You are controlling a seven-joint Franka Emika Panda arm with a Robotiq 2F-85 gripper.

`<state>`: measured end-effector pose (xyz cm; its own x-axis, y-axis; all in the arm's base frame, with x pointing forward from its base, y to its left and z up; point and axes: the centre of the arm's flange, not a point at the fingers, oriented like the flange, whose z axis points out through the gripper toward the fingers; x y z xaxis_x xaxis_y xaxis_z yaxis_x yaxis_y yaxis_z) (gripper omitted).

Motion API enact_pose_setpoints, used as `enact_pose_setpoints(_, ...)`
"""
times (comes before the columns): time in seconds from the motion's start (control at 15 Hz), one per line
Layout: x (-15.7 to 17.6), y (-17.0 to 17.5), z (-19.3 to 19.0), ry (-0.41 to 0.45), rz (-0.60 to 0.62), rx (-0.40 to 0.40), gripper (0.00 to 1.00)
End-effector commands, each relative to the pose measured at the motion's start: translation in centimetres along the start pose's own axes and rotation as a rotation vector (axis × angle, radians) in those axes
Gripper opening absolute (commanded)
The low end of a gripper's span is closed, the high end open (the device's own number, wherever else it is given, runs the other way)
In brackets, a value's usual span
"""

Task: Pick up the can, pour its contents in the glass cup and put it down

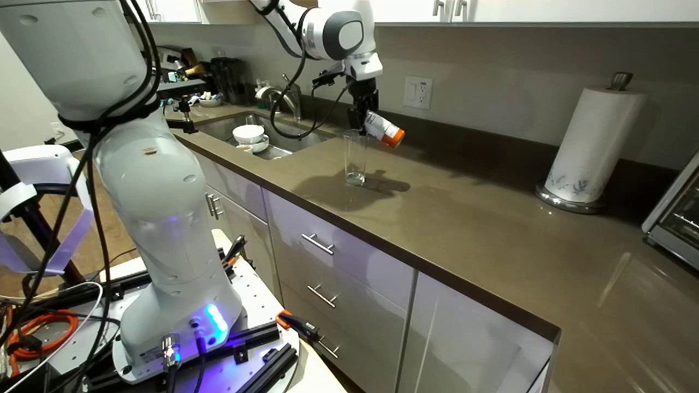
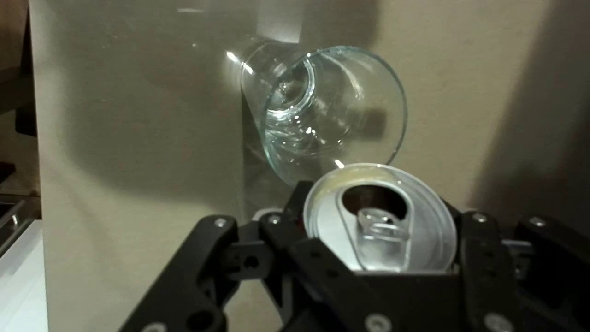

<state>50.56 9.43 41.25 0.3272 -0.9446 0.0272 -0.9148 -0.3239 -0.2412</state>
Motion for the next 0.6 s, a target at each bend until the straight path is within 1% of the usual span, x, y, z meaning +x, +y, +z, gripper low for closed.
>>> enact_pose_setpoints(0.0, -0.96, 0.66, -0.76, 0.048, 0.013, 0.038, 0.28)
enact_pose_setpoints(0.53, -1.58, 0.92, -0.58, 0.084, 0.007, 0.041, 0.28)
